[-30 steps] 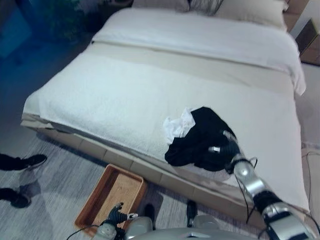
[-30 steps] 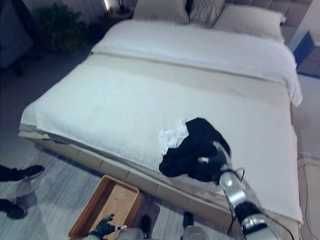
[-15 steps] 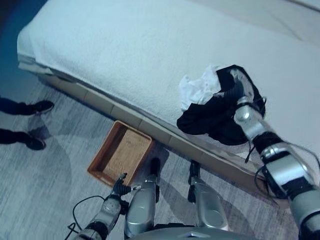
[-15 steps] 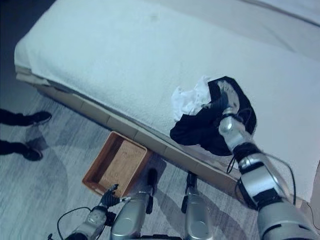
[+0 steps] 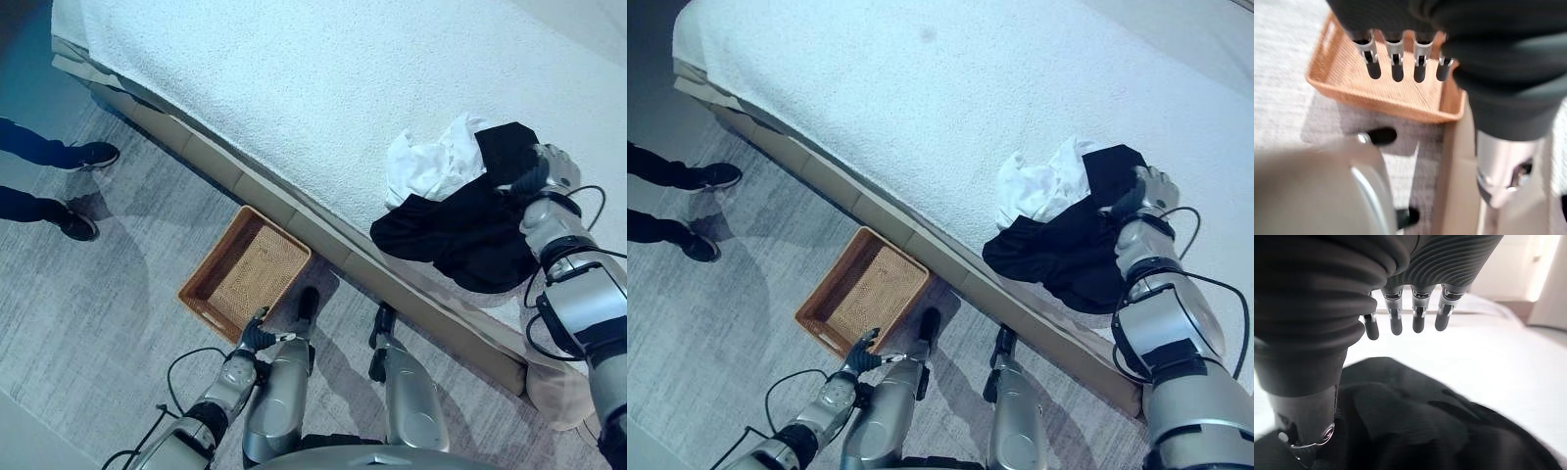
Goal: Pick up clothes into the bucket
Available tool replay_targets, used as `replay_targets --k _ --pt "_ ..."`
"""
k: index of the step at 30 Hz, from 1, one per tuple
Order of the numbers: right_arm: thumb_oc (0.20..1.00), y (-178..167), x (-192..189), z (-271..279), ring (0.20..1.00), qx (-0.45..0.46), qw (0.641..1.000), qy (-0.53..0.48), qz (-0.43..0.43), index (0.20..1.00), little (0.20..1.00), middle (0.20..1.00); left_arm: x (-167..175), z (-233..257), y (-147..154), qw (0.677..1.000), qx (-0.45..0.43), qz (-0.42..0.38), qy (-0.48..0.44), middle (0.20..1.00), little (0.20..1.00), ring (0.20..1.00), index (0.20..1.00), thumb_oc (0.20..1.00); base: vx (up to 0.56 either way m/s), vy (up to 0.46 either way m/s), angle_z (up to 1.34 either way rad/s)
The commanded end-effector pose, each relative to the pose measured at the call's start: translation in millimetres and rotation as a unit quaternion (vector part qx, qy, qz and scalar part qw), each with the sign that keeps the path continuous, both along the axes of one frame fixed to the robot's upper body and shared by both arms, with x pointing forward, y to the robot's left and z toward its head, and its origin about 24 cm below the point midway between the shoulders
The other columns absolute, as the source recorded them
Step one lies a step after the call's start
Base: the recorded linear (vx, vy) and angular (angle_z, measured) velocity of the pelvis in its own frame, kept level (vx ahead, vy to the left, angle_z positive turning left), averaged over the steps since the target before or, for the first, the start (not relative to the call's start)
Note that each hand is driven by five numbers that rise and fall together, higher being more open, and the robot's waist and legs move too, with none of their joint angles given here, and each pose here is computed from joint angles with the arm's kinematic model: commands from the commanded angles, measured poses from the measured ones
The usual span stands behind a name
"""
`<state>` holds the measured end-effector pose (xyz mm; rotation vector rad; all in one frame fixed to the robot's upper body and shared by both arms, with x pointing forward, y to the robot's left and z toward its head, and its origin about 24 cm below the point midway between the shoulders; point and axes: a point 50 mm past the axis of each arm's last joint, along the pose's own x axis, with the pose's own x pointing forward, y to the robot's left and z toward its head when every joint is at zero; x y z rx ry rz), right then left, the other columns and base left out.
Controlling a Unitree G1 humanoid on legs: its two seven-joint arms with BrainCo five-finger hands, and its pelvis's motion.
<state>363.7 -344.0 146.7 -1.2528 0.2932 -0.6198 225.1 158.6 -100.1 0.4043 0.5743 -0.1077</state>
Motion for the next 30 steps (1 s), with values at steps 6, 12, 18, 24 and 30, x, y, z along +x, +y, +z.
replay_targets --k 6,12,18,24,30 --pt "1.0 -31 -19 2 1.0 -0.035 0.996 0.056 -0.06 1.0 1.0 1.0 -4 -3 -13 1.0 -0.019 -0.007 0.013 1.0 1.0 1.0 1.0 1.0 0.0 0.0 0.0" --pt "0.514 -22 -16 -10 0.514 -0.024 0.997 0.065 -0.043 0.514 0.514 0.514 -1 0 -17 1.0 -0.024 -0.01 0.006 1.0 1.0 1.0 1.0 1.0 0.0 0.008 -0.02" --pt "0.2 -8 -7 -8 0.2 -0.01 0.999 0.042 -0.018 0.2 0.2 0.2 2 1 -21 1.0 -0.026 -0.015 0.001 1.0 1.0 1.0 1.0 1.0 -0.01 -0.004 -0.05" --pt "0.2 11 10 18 0.2 -0.006 0.999 -0.028 0.031 0.2 0.2 0.2 2 0 -14 1.0 -0.019 -0.001 0.0 1.0 1.0 1.0 1.0 1.0 0.0 -0.008 -0.05" --pt "0.2 31 24 60 0.2 -0.02 0.991 -0.108 0.082 0.2 0.2 0.2 13 10 -2 1.0 -0.005 0.009 -0.027 1.0 1.0 1.0 1.0 1.0 0.0 -0.007 -0.12"
